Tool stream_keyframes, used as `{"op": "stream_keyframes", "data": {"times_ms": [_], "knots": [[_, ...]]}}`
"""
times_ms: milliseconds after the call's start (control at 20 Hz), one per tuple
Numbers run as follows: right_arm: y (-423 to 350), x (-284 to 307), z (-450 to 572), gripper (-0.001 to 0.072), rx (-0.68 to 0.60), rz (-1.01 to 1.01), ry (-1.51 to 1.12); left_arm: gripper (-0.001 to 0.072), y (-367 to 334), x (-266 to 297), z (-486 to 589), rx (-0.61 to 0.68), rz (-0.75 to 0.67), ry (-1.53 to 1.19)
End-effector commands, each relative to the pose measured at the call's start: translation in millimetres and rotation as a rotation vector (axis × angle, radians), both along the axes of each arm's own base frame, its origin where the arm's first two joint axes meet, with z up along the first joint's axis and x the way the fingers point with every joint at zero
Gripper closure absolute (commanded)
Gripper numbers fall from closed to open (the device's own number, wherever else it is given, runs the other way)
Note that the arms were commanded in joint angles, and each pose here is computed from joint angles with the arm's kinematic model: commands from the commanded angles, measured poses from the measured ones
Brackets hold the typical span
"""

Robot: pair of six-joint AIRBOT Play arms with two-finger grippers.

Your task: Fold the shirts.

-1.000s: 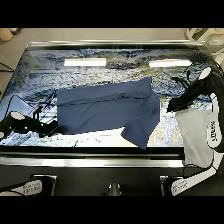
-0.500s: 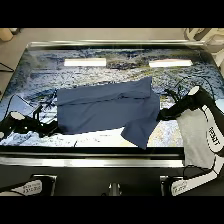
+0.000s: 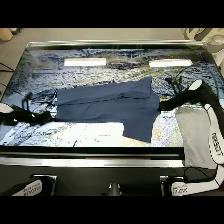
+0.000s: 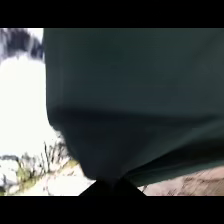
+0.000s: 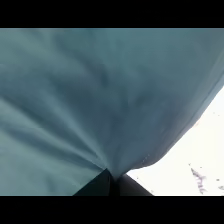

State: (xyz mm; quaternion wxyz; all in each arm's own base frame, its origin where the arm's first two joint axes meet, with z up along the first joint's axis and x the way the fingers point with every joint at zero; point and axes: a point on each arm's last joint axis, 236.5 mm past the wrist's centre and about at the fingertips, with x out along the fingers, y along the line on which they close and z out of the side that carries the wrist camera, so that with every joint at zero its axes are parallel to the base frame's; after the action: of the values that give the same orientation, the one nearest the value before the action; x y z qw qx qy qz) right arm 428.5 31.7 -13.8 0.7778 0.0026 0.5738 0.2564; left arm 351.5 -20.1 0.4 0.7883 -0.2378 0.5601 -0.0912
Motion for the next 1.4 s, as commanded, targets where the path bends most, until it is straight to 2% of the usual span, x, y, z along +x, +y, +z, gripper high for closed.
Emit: {"op": "stream_keyframes", "data": {"times_ms": [0, 100, 200, 300, 450, 550, 900, 1150, 1350], "knots": [[-5.6, 22.3, 197.7, 0.0695, -0.139, 0.087, -0.534, 0.0681, 12.2, 36.3, 222.8, 0.147, 0.036, -0.564], [-19.5, -13.4, 362.4, 0.0695, -0.314, 0.032, -0.954, 0.0681, 9.6, -3.5, 404.2, 0.271, 0.091, -1.031], [-26.7, -98.4, 496.9, 0.0695, -0.462, -0.066, -1.328, 0.0681, -6.3, -93.1, 544.6, 0.301, 0.180, -1.433], [-25.4, -182.8, 557.7, 0.0695, -0.546, -0.132, -1.535, 0.0681, -26.1, -169.3, 596.9, 0.267, 0.212, -1.611], [-31.5, -239.7, 575.5, 0.0696, -0.615, -0.196, -1.601, 0.0682, -31.9, -209.4, 603.1, 0.310, 0.226, -1.662], [-36.2, -244.1, 569.6, 0.0696, -0.644, -0.199, -1.571, 0.0682, -27.2, -205.5, 595.9, 0.300, 0.249, -1.619], [-40.6, -204.4, 515.2, 0.0696, -0.620, -0.129, -1.339, 0.0682, -10.2, -160.8, 549.1, 0.338, 0.242, -1.391], [-41.2, -115.7, 391.4, 0.0696, -0.466, -0.023, -0.858, 0.0680, 10.8, -63.0, 413.8, 0.317, 0.126, -0.855], [-36.8, -27.4, 227.9, 0.0696, -0.283, 0.045, -0.371, 0.0681, 24.8, 23.9, 244.7, 0.254, 0.026, -0.455]]}}
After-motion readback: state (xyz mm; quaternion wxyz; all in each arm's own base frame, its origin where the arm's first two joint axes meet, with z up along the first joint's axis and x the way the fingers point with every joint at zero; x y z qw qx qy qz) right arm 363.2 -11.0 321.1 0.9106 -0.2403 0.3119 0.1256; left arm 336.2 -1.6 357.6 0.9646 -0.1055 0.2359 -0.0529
